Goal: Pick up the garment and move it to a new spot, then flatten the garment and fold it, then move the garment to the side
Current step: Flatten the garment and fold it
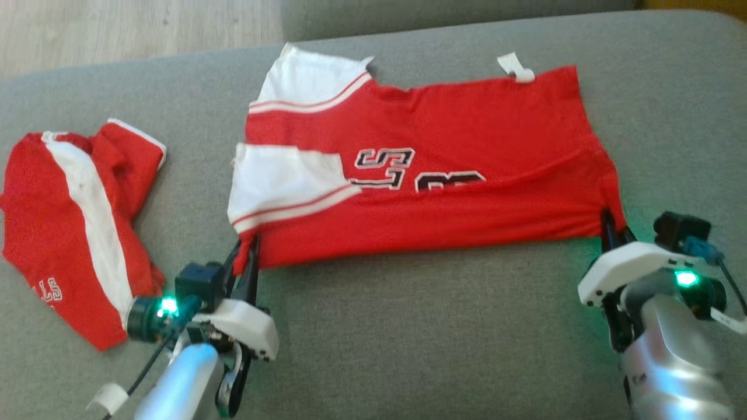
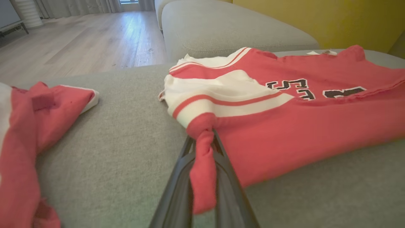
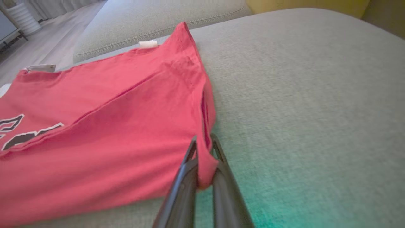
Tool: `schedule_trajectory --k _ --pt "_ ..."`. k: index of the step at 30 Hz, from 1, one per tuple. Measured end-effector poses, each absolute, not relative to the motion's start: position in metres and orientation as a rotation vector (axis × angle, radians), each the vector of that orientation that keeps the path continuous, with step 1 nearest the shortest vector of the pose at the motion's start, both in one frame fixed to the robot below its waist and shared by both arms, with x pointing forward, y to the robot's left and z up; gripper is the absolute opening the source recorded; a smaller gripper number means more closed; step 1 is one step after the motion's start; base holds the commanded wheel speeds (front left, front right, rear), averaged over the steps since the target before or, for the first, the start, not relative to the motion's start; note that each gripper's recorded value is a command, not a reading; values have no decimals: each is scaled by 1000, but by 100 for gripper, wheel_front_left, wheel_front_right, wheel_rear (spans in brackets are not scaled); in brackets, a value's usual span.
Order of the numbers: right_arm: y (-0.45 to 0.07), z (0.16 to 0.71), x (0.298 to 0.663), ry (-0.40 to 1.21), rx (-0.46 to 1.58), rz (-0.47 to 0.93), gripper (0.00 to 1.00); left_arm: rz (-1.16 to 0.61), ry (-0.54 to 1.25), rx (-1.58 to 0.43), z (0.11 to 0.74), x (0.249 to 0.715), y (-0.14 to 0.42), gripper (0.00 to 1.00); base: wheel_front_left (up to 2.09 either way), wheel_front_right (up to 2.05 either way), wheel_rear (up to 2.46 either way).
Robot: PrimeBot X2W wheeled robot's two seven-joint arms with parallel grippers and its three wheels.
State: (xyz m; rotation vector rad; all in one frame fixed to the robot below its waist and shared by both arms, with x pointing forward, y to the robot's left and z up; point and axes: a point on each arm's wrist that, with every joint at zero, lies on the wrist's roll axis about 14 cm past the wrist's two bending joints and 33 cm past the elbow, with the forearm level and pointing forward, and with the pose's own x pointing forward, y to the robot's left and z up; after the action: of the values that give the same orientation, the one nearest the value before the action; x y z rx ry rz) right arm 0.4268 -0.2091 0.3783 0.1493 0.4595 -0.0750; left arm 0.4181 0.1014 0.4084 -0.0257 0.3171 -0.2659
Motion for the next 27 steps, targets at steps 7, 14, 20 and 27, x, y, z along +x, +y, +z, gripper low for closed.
schedule_trajectory --k 7,14,20,27 --pt "-225 388 399 435 149 -119 0 -278 356 -23 404 394 100 0 0 0 0" --pt "-236 387 361 469 154 -149 0 -323 400 -15 401 365 90 0 0 0 0" --pt "-245 385 328 505 177 -176 0 -344 454 -11 395 340 82 0 0 0 0" --pt "-247 388 315 529 192 -182 100 -363 500 5 390 330 80 0 0 0 0"
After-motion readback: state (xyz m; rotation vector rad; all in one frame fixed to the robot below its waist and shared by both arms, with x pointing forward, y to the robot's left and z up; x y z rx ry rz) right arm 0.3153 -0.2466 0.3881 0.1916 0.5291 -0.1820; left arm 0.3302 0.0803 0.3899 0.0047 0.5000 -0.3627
